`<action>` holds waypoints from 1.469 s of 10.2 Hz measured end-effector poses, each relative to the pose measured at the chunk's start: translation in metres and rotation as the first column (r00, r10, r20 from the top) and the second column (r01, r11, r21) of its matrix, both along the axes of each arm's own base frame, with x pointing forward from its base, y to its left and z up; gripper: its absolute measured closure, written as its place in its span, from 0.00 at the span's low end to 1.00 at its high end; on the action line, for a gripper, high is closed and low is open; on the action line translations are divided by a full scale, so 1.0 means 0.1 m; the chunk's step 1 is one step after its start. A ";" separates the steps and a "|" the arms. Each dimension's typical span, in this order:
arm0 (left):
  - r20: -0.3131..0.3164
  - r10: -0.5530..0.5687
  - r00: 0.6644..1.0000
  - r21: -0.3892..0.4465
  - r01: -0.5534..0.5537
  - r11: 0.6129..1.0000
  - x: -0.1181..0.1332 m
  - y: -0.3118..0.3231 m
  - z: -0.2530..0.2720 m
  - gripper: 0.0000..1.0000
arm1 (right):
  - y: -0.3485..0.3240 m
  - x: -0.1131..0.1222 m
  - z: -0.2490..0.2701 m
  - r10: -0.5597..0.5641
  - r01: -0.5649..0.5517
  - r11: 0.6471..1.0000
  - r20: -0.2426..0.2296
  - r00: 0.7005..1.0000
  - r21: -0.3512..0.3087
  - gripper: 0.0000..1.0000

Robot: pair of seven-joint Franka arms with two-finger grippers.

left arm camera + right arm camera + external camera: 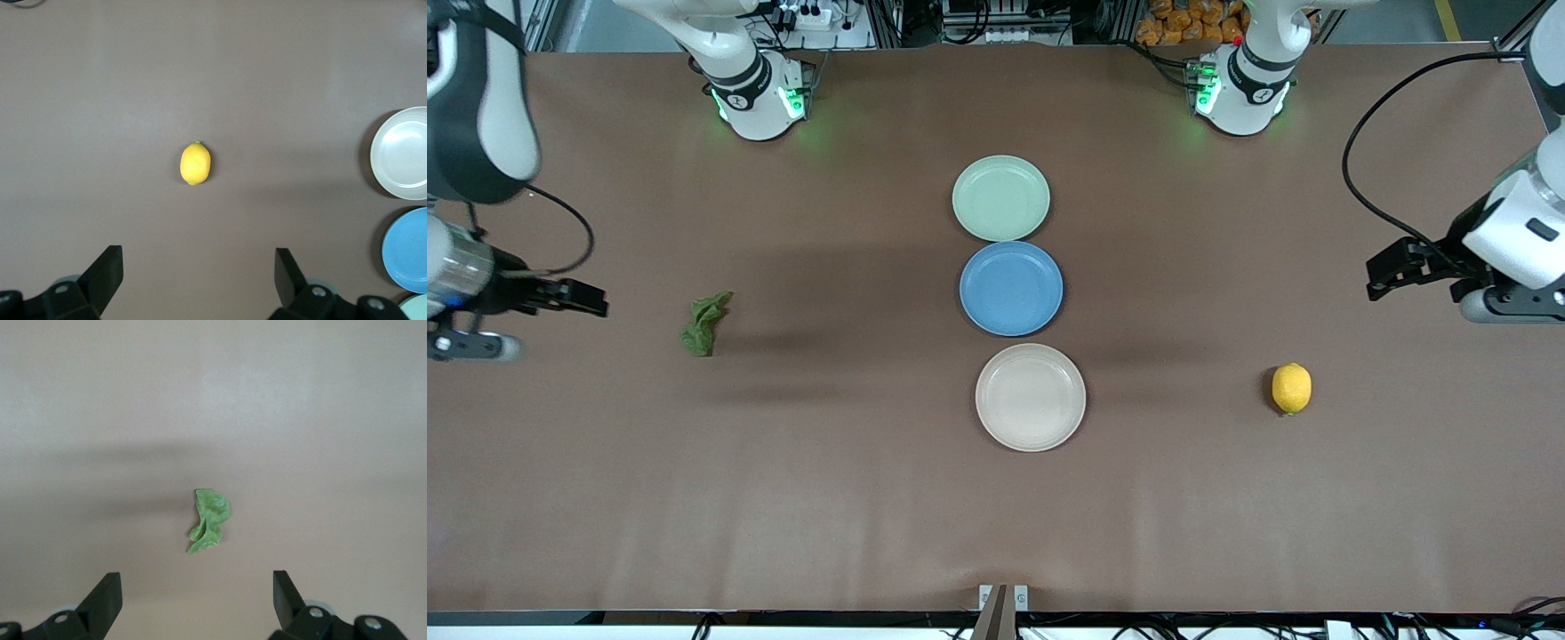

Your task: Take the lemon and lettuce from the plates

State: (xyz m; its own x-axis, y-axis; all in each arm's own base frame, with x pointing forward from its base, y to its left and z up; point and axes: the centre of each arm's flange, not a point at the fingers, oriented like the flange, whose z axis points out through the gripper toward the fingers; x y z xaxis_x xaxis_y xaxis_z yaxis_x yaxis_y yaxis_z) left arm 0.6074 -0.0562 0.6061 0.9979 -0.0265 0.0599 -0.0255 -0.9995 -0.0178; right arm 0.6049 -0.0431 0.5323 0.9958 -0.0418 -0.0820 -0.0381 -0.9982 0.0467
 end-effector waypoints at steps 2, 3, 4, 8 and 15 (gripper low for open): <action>0.000 0.015 1.000 -0.003 -0.015 1.000 0.01 0.12 0.00 0.00 | 0.09 -0.08 0.42 0.013 -0.013 1.000 0.054 0.998 -0.003 0.00; -0.001 0.015 1.000 -0.007 -0.015 1.000 0.01 0.12 0.00 0.00 | 0.13 -0.14 0.60 0.020 -0.019 1.000 0.083 0.996 -0.004 0.00; -0.001 0.013 1.000 -0.009 -0.013 1.000 0.01 0.12 0.00 0.00 | 0.14 -0.20 0.75 0.021 -0.021 1.000 0.109 0.994 -0.005 0.00; 0.007 0.018 1.000 -0.010 -0.018 1.000 -0.01 0.15 0.05 0.00 | 0.02 -0.40 1.25 -0.002 0.003 1.000 0.153 0.988 -0.006 0.00; 0.017 0.022 1.000 -0.010 -0.022 1.000 -0.04 0.17 0.11 0.00 | 0.01 -0.57 1.52 -0.007 0.008 1.000 0.186 0.983 -0.005 0.00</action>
